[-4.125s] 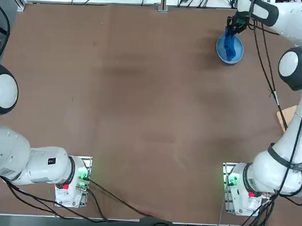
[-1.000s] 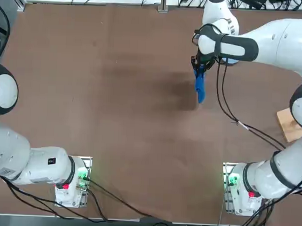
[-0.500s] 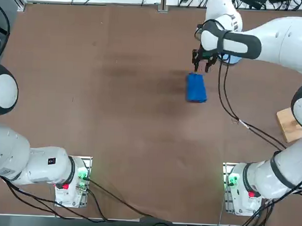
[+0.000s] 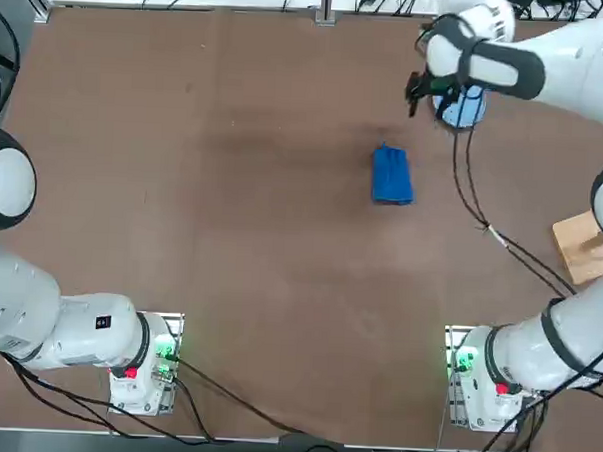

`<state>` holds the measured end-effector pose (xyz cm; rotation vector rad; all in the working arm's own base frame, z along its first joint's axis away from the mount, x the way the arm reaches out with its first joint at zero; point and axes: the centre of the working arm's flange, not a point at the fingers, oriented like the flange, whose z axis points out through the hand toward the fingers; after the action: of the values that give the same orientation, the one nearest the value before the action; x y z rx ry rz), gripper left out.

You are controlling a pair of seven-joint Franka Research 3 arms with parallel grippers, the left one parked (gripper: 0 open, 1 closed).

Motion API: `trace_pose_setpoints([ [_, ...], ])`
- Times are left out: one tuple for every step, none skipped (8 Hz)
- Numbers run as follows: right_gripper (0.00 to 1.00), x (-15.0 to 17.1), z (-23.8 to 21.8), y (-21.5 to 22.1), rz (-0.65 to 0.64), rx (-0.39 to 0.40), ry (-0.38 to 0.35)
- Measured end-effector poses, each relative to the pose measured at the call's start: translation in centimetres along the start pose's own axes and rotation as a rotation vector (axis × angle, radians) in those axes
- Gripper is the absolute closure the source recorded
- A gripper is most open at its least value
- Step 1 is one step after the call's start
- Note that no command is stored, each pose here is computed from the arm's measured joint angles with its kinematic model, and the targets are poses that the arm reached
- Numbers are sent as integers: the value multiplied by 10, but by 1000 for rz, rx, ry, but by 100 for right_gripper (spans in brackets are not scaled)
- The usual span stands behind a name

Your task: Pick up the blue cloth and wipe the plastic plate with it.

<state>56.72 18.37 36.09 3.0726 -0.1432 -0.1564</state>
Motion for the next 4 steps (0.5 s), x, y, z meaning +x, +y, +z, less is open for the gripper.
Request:
trace_pose_setpoints([
  [0,15,-4,32,-5,-24,23],
  [0,28,-10,59,-11,-41,45],
  [0,39,-20,79,-23,-46,70],
  [0,47,-34,94,-37,-44,90],
])
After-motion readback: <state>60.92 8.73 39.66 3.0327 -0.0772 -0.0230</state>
